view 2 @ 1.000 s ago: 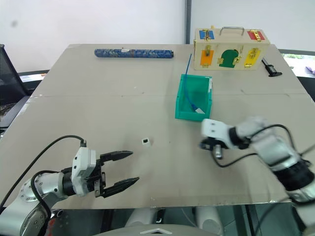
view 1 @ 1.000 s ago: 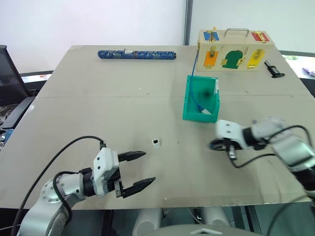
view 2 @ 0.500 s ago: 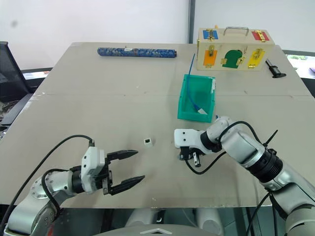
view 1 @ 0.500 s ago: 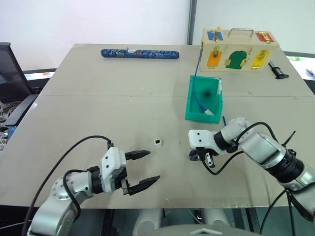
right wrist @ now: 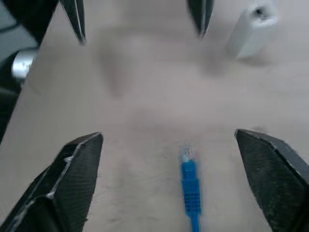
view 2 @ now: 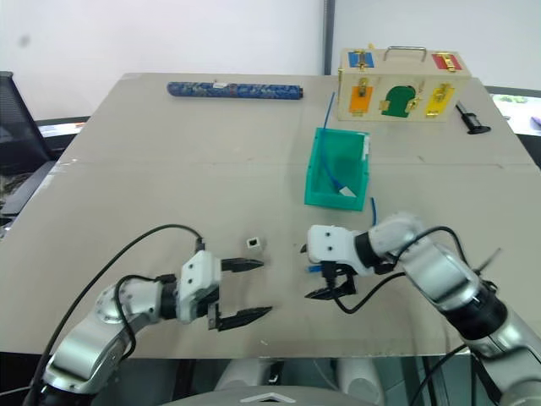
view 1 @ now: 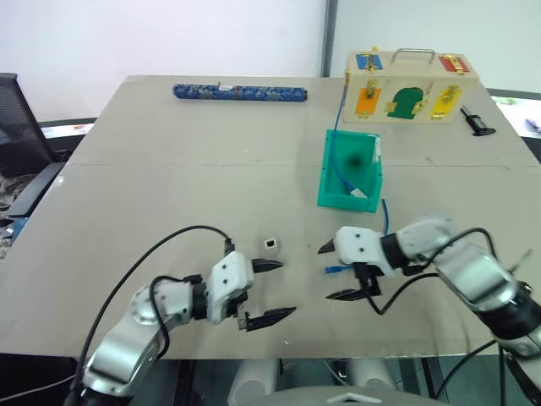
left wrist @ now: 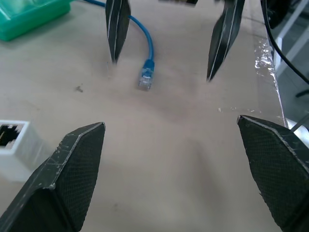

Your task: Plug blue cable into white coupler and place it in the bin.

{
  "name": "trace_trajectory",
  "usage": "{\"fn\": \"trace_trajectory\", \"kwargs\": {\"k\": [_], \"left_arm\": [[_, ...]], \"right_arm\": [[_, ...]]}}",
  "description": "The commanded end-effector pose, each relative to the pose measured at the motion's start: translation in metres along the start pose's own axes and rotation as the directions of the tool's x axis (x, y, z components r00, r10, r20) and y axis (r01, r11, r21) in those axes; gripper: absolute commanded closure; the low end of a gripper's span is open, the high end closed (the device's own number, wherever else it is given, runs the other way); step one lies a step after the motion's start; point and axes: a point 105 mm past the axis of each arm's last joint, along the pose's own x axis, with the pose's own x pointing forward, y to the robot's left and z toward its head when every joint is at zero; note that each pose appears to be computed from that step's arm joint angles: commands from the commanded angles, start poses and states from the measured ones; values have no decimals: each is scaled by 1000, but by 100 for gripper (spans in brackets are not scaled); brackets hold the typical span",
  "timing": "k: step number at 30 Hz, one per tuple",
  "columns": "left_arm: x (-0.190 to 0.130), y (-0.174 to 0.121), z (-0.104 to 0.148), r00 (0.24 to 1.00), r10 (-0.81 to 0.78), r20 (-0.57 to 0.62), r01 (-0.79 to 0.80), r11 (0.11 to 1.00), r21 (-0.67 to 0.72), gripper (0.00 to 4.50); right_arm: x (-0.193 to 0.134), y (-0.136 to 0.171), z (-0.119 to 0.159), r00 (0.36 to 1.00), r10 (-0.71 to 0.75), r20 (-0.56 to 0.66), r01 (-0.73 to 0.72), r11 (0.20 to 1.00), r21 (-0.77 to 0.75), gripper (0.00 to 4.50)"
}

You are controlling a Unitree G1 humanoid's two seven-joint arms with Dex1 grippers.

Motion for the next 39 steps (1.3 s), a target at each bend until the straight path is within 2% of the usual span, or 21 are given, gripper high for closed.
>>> {"fn": "trace_trajectory", "kwargs": {"k": [1,5,13,19,29,32,37,39], "left_arm": [[11,5,8,999,-25,-21,26,999,31,0],[25,18,26,997,-62,-38,64,997,46,0],[43,31,24,978,-130,-165,147,985,93,0],[58,35,21,948,-185,-258,216,971,100,0],[77,39,33,920,-235,-314,295,943,157,0],[83,39,31,908,-248,-339,318,933,170,90],[86,35,25,880,-297,-370,376,912,163,338],[86,34,23,871,-309,-382,392,906,162,421]], "right_arm": [[-24,5,14,985,-139,97,146,987,-67,9],[-59,30,-5,941,-322,107,324,946,-2,9],[-90,56,-26,896,-439,67,432,897,94,9],[-94,59,-31,877,-479,31,474,874,111,9],[-91,66,-29,860,-510,2,506,854,124,9],[-92,68,-24,846,-534,3,528,838,135,0],[-90,73,-21,841,-542,-4,537,832,142,0],[-90,73,-21,839,-544,-8,540,830,143,0]]}}
